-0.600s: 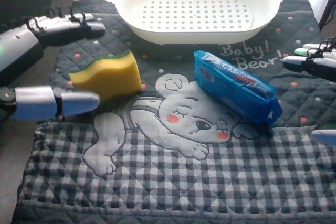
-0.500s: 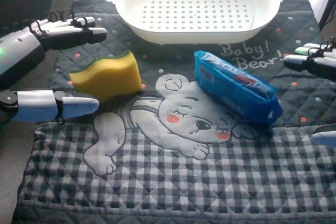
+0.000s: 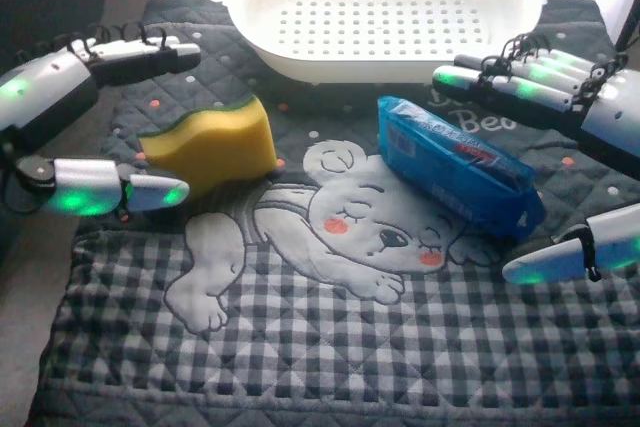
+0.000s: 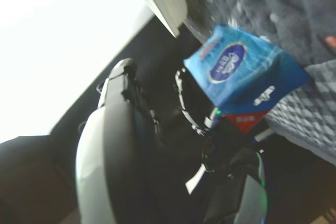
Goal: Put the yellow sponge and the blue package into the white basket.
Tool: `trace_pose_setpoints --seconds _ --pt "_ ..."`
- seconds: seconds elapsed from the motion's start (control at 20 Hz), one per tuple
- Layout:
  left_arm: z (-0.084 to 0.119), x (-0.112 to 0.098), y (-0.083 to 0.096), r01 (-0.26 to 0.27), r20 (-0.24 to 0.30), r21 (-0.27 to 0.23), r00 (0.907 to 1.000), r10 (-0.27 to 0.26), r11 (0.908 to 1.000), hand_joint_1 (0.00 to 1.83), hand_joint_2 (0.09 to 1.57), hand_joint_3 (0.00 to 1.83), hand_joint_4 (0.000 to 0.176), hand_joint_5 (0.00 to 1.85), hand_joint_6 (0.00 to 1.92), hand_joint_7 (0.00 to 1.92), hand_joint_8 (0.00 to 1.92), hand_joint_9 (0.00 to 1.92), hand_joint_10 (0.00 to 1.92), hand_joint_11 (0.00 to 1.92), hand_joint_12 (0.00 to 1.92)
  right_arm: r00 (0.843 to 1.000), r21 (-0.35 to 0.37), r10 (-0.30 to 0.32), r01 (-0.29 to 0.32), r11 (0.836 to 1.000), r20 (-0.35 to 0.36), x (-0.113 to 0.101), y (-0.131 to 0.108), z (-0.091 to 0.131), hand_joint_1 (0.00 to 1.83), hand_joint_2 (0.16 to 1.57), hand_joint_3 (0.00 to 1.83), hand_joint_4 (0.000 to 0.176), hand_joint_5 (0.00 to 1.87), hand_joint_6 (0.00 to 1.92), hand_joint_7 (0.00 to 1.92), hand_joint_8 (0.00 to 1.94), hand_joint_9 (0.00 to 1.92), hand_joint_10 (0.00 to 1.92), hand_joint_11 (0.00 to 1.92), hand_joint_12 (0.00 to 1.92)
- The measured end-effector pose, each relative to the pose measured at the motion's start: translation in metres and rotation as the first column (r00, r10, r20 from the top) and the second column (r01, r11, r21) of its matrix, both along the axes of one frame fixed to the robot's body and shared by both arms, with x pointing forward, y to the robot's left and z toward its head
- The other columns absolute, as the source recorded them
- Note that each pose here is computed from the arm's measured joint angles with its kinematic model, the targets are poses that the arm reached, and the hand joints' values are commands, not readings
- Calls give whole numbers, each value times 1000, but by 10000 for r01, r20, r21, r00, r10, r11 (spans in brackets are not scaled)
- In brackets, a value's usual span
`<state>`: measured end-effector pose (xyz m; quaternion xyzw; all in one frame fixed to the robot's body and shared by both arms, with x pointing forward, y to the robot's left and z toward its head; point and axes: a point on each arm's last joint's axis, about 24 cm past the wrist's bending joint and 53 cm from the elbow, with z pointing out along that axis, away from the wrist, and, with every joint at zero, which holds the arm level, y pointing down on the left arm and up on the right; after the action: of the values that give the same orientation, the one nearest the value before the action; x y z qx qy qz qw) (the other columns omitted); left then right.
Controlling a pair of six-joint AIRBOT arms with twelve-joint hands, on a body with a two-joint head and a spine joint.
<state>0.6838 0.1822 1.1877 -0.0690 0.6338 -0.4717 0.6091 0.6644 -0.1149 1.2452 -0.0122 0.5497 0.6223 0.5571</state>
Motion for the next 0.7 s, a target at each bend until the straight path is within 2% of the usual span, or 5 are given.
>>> trace_pose_setpoints --seconds 0.15,0.35,0.45,0.6,0.7 --pt "-11 10 -12 93 -339 159 9994 -88 9998 1043 986 3 62 318 0 194 2 132 8 0 581 9997 289 -220 222 9993 -91 8 -3 2 726 837 0 176 0 0 27 2 159 6 0 1023" --pt "-29 20 -23 146 -882 447 9960 -106 9989 1084 1024 4 36 331 3 258 3 203 11 0 765 9995 382 43 -32 9993 -298 8 16 -9 738 862 1 176 0 0 51 13 51 11 0 498" --pt "-35 22 -23 115 -1043 541 9945 -58 9985 912 988 0 139 318 0 256 0 234 12 0 818 9990 399 16 2 9992 -456 12 21 -14 705 868 0 176 0 0 126 10 152 42 0 982" --pt "-43 28 -27 92 -1280 600 9918 -15 9982 860 984 0 17 155 1 140 0 247 0 0 699 9980 463 -137 165 9988 -612 19 23 -17 726 801 3 176 4 0 387 33 114 784 0 1444" --pt "-47 27 -31 169 -1352 627 9908 -83 9979 822 978 0 55 204 2 235 5 342 8 30 890 9976 373 -133 158 9992 -675 19 26 -20 745 799 1 176 3 0 376 19 145 903 38 1610"
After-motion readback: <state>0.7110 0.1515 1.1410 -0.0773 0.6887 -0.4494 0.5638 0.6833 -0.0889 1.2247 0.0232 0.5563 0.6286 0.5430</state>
